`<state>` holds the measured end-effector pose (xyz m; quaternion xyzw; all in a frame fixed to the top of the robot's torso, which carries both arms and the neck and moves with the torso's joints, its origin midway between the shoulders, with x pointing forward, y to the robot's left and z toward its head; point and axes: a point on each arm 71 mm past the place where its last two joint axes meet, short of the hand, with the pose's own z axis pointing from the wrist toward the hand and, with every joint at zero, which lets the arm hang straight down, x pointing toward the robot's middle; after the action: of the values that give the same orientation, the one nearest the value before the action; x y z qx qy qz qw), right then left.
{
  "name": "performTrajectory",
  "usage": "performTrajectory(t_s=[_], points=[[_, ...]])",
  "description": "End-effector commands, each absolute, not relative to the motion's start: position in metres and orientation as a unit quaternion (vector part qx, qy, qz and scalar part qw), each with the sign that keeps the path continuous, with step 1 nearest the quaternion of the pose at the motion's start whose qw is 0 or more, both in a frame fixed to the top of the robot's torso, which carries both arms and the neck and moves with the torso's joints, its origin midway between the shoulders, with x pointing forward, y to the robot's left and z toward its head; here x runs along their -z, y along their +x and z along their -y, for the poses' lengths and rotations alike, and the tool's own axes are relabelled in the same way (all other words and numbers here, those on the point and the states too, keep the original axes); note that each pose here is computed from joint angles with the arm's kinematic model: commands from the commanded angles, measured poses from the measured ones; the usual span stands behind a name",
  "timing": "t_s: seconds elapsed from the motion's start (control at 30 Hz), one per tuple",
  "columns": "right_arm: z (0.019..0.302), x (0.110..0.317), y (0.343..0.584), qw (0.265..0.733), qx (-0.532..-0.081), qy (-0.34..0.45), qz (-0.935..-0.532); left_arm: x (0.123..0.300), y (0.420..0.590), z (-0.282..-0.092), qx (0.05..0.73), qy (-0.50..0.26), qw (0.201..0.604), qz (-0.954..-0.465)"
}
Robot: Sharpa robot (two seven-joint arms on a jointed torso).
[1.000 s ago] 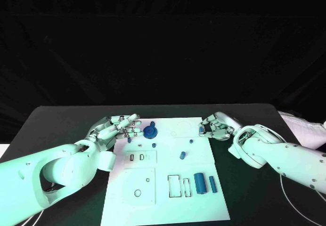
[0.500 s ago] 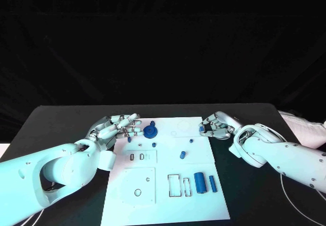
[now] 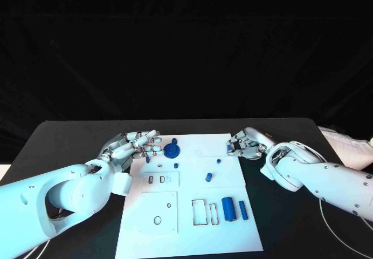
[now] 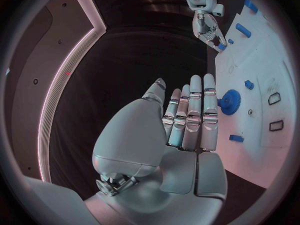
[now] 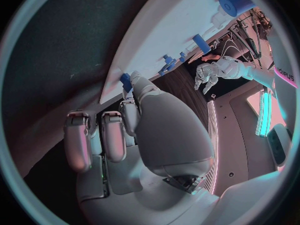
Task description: Assemble the parts on the task board
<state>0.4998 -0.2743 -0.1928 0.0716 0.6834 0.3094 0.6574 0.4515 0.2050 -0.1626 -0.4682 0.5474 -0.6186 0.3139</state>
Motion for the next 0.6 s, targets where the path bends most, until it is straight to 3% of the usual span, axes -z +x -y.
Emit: performTrajectory(t_s=[0.03, 0.27, 0.6], points=[[0.267, 0.187, 0.498, 0.675, -0.301, 0.070, -0.670, 0.162, 0.451, -0.204, 0.625, -0.464, 0.308, -0.547], [0.237, 0.164, 0.490, 0.692, -0.300, 0.066, -0.653, 0.162, 0.453, -0.205, 0.624, -0.465, 0.311, -0.546], [0.170, 0.154, 0.465, 0.670, -0.366, 0.051, -0.643, 0.163, 0.456, -0.210, 0.622, -0.467, 0.319, -0.542]])
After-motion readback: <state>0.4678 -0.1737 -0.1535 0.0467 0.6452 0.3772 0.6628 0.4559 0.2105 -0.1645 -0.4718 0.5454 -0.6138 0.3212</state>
